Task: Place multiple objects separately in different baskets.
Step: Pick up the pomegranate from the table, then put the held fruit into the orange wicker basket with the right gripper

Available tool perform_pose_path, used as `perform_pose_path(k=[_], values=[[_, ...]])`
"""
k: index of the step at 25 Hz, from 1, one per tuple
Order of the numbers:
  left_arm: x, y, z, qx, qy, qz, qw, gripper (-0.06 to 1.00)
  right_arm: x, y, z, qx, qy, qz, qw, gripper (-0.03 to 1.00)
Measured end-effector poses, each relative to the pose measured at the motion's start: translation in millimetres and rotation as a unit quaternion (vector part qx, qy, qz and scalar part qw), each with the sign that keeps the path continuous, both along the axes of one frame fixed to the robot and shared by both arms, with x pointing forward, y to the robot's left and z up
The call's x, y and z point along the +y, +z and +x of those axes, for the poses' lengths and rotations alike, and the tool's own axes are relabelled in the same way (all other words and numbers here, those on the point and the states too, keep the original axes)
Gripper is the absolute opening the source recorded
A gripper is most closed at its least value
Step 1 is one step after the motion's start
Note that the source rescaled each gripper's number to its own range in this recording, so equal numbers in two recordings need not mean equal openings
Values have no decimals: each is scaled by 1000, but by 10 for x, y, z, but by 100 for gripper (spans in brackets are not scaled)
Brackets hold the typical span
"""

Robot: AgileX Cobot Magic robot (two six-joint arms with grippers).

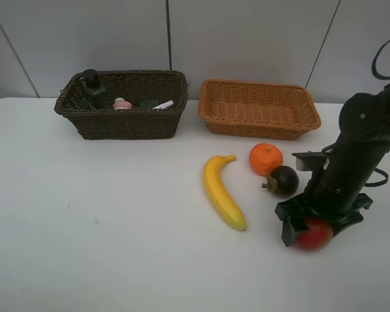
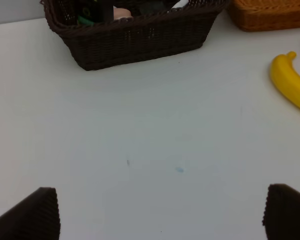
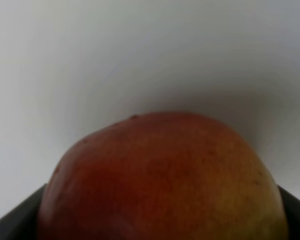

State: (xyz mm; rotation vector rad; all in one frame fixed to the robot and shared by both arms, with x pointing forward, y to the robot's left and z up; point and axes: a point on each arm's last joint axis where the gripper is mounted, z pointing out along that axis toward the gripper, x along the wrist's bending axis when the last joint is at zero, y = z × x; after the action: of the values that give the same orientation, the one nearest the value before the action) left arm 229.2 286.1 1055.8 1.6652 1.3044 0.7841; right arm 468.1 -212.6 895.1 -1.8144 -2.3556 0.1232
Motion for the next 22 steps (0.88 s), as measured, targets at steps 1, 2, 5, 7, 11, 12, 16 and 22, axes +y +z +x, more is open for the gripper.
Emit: perform_pose_path(k=[1,2,5,7,11,12,16,22], values=[[0,0,0,0,0,0,1000,100,1,71,15,-4,4,0,1000,71],[0,0,0,0,0,0,1000,100,9,176,53,-14,9,1,1000,71],[0,0,0,0,0,0,1000,100,49,579,239,-66,23,7,998,71],[0,0,0,0,0,0,1000,100,91,872,428,-109,32,9,993,71],[0,0,0,0,0,0,1000,100,203,1295,887,-193,43,12,980,71],[0,0,0,0,0,0,1000,100,238,1315,1008,-202,44,11,978,71],[0,0,0,0,0,0,1000,100,372,1271,1569,-235,55,-6,970,71],[0,0,0,0,0,0,1000,100,257,1036,2324,-273,33,-30,961,71]])
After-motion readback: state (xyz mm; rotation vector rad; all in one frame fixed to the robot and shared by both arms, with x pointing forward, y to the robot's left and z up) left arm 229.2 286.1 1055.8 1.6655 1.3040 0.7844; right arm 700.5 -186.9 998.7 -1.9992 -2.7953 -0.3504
